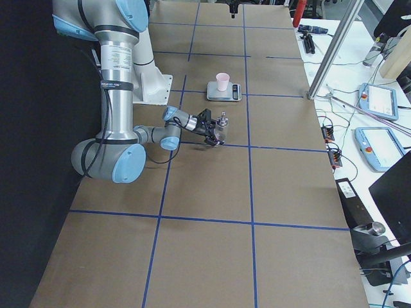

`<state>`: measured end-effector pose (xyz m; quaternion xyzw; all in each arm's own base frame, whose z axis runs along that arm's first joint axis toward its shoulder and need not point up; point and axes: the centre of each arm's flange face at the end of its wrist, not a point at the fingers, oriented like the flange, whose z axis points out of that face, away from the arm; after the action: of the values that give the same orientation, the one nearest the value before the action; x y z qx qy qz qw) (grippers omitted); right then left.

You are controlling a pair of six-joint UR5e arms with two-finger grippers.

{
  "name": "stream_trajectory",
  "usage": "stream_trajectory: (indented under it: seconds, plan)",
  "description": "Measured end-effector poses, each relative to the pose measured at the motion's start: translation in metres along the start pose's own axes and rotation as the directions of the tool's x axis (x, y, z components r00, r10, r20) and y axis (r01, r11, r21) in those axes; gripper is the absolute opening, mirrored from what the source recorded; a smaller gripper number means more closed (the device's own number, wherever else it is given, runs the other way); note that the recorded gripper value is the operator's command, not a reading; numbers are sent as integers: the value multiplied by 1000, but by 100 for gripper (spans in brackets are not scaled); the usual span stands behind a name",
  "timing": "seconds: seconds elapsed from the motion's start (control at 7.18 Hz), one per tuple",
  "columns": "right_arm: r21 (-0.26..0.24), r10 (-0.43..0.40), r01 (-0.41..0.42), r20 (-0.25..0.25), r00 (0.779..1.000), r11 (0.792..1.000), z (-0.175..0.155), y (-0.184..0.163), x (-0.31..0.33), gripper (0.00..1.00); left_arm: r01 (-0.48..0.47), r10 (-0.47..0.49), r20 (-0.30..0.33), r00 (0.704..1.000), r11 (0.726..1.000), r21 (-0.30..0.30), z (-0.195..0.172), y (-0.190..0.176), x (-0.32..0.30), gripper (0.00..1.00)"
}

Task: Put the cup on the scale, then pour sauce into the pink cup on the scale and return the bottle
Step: 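Lower the bottle with the right gripper back to its spot, then open the right gripper and withdraw it from the bottle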

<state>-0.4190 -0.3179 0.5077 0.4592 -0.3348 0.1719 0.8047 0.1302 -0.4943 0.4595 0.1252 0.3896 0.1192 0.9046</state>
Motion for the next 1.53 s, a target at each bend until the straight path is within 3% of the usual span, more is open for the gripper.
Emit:
stream_trajectory:
  seconds: [0.7, 1.11, 1.53]
  plan:
    - [-8, -49, 50, 31, 998, 999, -30, 30, 2, 100, 6, -6, 0, 1000, 1000, -3, 2, -1, -2, 76]
    - [-100, -55, 62, 73, 996, 993, -73, 0, 35, 100, 7, -7, 1, 1000, 1000, -8, 5, -1, -4, 76]
    - [-170, -135, 154, 117, 984, 973, -91, -8, 85, 100, 9, -9, 4, 1000, 1000, -19, 13, -1, -9, 76]
